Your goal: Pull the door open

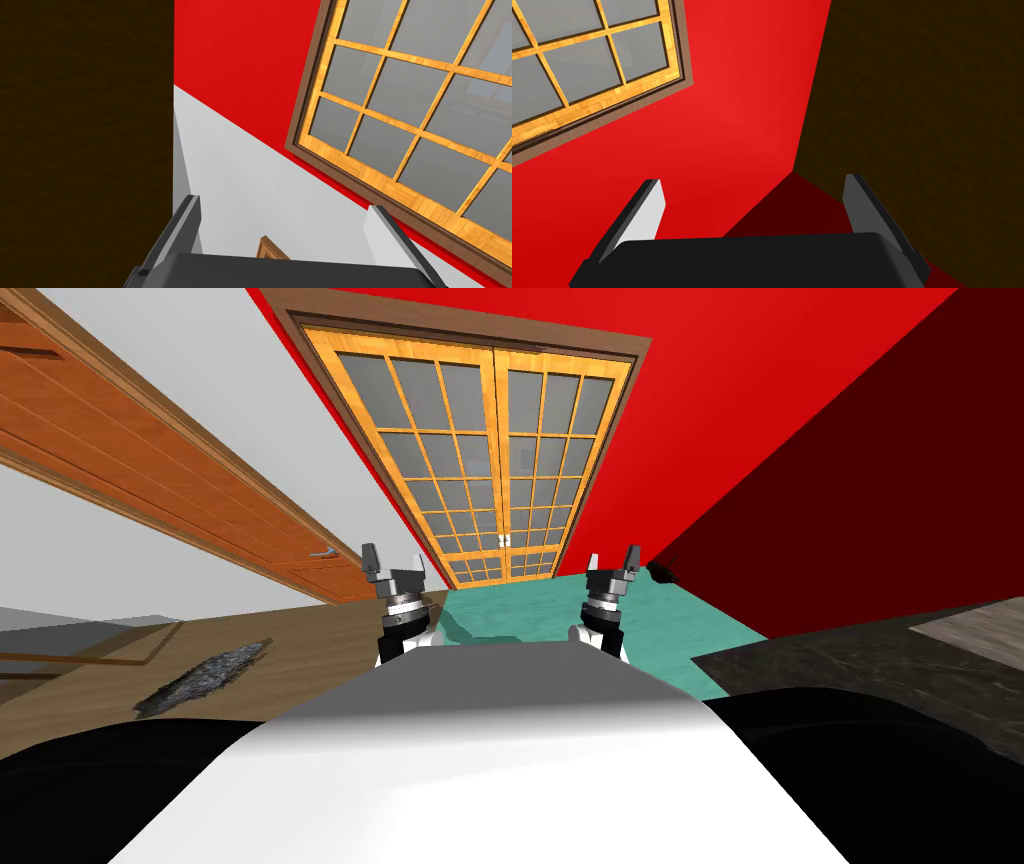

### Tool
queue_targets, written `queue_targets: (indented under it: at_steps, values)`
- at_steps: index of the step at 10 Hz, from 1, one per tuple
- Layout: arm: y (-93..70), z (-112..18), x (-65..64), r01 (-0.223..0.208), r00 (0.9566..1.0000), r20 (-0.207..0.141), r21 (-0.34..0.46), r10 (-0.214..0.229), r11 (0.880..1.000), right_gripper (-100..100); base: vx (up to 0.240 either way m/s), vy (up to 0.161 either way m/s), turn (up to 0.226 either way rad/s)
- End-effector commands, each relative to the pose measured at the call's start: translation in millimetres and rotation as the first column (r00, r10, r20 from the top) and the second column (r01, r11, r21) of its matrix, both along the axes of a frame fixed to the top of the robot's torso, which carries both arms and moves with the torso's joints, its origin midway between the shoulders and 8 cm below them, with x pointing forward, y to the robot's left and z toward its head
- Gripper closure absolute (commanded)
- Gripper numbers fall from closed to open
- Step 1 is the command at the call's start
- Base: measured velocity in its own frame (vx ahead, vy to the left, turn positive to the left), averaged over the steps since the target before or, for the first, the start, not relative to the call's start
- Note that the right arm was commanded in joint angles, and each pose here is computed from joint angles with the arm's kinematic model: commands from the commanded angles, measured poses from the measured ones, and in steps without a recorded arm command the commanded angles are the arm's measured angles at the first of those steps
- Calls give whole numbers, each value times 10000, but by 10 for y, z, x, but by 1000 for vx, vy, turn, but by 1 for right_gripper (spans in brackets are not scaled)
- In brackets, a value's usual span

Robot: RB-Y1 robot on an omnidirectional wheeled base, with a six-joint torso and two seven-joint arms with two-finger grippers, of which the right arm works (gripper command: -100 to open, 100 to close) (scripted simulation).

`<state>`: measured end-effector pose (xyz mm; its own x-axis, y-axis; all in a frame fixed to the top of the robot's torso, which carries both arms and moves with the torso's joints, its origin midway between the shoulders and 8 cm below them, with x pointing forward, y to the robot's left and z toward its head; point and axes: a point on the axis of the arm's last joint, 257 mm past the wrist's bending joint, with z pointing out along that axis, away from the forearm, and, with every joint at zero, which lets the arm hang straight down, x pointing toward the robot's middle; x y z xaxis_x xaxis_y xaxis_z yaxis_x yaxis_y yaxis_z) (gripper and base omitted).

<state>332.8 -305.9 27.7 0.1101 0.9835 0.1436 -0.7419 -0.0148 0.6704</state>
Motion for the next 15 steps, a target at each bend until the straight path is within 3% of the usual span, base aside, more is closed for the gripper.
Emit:
queue_targets:
  at_steps: [1, 4, 6, 7, 9, 10, 15]
  values:
    - [4, -119, 52, -491, 9988, -57, 465, 494, 9977, -100, 99, -67, 190]
    - [3, -281, 116, -1088, 9938, -107, 1113, 1107, 9878, -100, 165, 44, 111]
    - [-1, -407, 160, -1496, 9881, -126, 1611, 1536, 9755, -100, 158, 21, 102]
    - [-7, -510, 192, -1794, 9825, -129, 2017, 1857, 9629, -100, 123, 14, 124]
    - [-14, -620, 224, -2079, 9760, -122, 2441, 2174, 9472, -100, 118, 2, 116]
    - [-23, -735, 255, -2348, 9686, -105, 2878, 2482, 9285, -100, 135, 0, 138]
    - [-60, -1072, 324, -2944, 9465, -3, 4090, 3228, 8637, -100, 113, 8, 118]
